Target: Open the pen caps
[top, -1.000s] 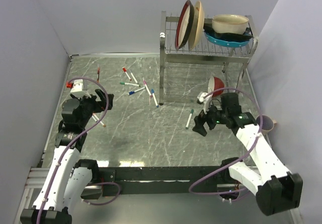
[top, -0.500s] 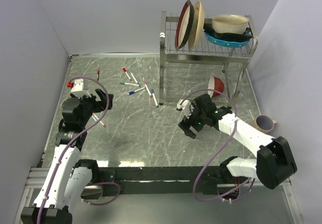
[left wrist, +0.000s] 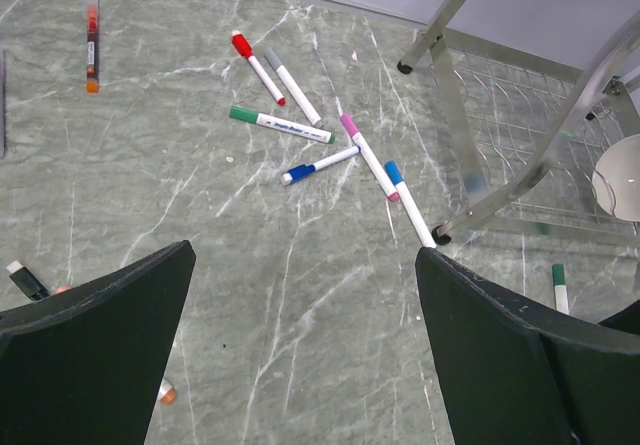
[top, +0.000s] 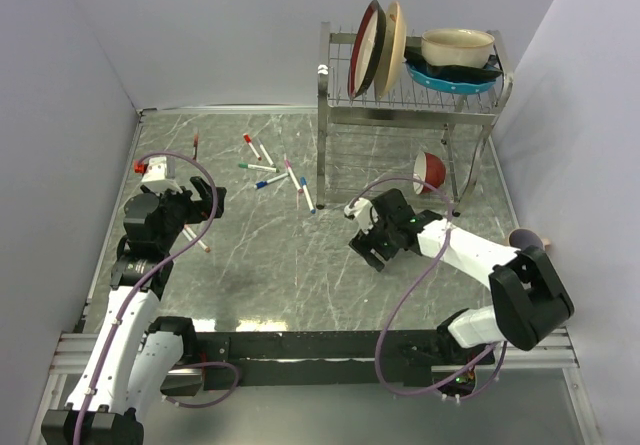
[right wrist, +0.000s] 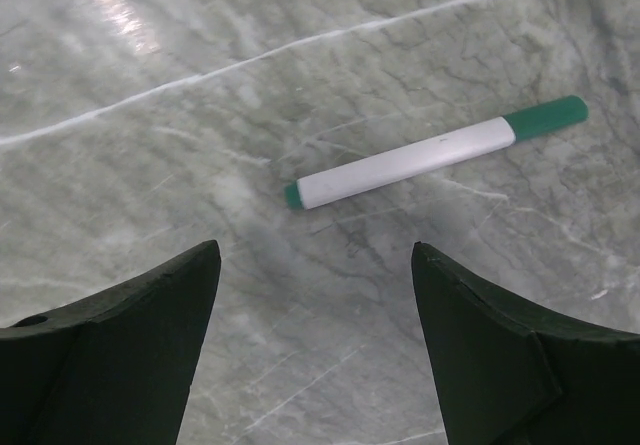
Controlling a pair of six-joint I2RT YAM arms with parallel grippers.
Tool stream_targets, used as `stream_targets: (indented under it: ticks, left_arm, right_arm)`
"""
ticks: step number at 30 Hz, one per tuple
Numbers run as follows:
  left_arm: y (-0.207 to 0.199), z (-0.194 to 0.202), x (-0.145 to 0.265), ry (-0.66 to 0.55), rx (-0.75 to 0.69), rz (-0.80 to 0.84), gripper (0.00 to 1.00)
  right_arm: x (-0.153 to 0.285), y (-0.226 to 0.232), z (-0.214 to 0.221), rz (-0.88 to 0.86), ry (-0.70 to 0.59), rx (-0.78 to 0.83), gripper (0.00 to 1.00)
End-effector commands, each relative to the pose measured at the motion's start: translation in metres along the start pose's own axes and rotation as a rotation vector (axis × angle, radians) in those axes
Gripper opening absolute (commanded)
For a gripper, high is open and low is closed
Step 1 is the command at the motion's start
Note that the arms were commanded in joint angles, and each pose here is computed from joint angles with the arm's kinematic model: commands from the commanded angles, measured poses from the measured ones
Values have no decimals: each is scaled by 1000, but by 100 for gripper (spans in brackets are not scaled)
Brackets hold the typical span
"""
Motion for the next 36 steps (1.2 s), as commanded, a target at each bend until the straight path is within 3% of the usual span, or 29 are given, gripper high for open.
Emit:
stream_targets:
  ticks: [1, 10, 25, 32, 36]
  left_arm:
    - [-8, -28, 2, -83, -33, 37, 99]
    - [-8, -27, 2, -82, -33, 38, 100]
    - [-8, -28, 2, -83, -35, 38, 100]
    - [-9, -27, 1, -79, -33, 45, 99]
    - [-11, -25, 0, -72, -27, 60, 99]
  right_arm:
    - [0, -14, -28, 92, -79, -91, 84]
    - [-13, -15, -42, 101, -116, -238, 77]
    - [-33, -19, -26, 127, -15, -252, 43]
    - [-37, -18, -17, 121, 40, -227, 22]
    - [-38, -14, -9, 94, 79, -191, 16]
Point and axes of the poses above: each gripper's point midway between its finger pads, its own x axis back along the fingers, its own y axis along the line the jaws close on, z = x × y, the point moved 1 cm from there along x, back along the fingers, and after that the axes turned 7 degrees about -x, right-handed, at the moved point
